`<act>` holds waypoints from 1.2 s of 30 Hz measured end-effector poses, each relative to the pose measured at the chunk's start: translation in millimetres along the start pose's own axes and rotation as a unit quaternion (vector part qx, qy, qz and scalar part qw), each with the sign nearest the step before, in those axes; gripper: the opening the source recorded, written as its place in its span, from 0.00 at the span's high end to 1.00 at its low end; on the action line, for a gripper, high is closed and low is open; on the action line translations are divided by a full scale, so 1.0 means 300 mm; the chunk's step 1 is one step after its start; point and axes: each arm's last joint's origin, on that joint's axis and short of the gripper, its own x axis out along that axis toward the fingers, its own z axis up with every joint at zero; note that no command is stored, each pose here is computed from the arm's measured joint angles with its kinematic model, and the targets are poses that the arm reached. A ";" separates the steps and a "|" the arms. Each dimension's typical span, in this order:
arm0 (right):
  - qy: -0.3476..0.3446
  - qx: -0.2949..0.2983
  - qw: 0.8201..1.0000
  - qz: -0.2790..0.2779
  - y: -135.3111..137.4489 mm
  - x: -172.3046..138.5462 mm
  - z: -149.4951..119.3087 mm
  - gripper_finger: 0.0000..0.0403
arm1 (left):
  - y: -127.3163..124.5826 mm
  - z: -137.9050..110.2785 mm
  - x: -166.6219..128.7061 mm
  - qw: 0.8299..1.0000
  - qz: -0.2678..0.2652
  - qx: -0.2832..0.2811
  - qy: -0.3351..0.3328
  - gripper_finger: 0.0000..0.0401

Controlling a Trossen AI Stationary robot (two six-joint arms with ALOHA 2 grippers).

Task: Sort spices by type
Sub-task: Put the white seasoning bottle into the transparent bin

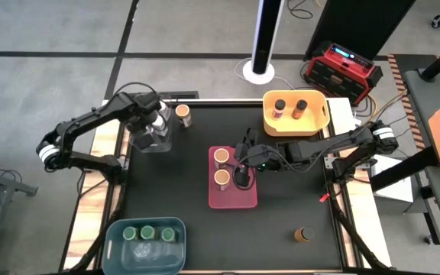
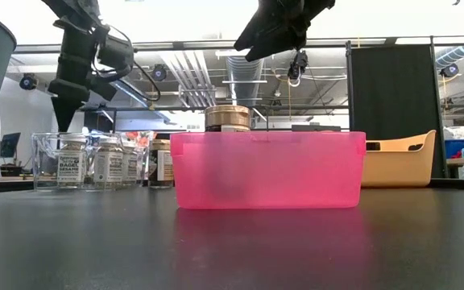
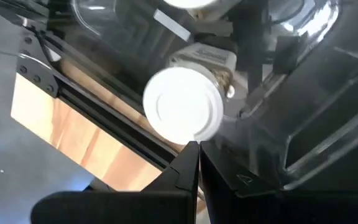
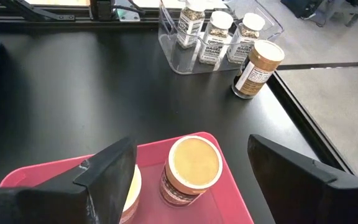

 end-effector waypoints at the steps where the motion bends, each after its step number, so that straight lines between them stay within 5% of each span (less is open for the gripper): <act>1: 0.000 0.000 1.000 0.000 0.000 0.000 0.000 0.26 | 0.001 0.002 0.000 1.000 0.001 -0.001 -0.003 1.00; 25: 0.000 0.004 1.000 0.000 0.000 0.000 0.000 0.25 | -0.017 -0.002 0.030 0.999 -0.038 0.001 0.000 1.00; 36: 0.000 0.004 1.000 0.000 0.000 0.000 0.000 0.25 | -0.013 -0.004 0.057 1.000 0.027 0.002 0.009 1.00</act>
